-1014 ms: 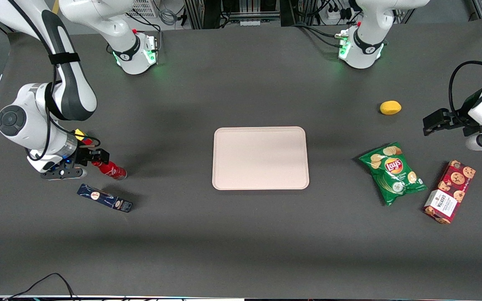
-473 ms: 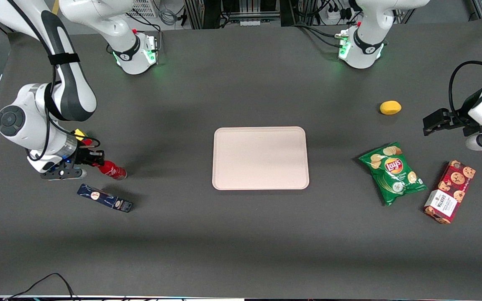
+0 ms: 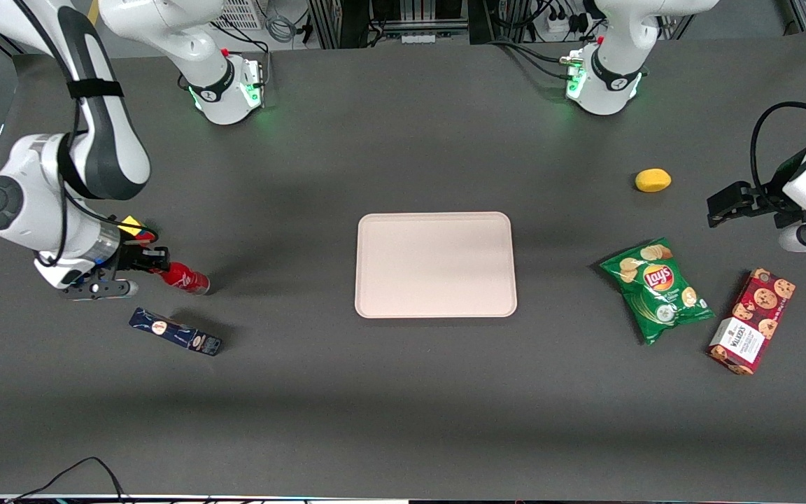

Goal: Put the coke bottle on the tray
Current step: 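Close the right gripper around the bottle's cap end, then lift the bottle and carry it toward the pink tray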

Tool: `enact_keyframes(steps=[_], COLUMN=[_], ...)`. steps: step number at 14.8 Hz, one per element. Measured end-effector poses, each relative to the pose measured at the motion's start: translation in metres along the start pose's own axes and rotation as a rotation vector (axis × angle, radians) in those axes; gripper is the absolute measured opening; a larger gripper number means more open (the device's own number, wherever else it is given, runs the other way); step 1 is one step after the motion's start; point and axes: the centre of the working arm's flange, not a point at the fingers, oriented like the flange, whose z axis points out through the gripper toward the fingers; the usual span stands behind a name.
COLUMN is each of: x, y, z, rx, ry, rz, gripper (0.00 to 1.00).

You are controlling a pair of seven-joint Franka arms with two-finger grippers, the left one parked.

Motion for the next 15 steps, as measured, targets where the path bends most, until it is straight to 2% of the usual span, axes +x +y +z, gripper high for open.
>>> enact_keyframes(steps=[4, 7, 11, 15], x=[0.002, -0.003, -0.018, -0.038], y=[-0.005, -0.030, -0.088, -0.170], z=[-0.074, -0.128, -0.184, -0.230], rx=[0.019, 0.032, 0.040, 0.046], ry=[-0.014, -0.017, 0.006, 0.039], rz=[-0.011, -0.045, -0.041, -0.012], gripper=[0.32, 0.32, 0.32, 0.32])
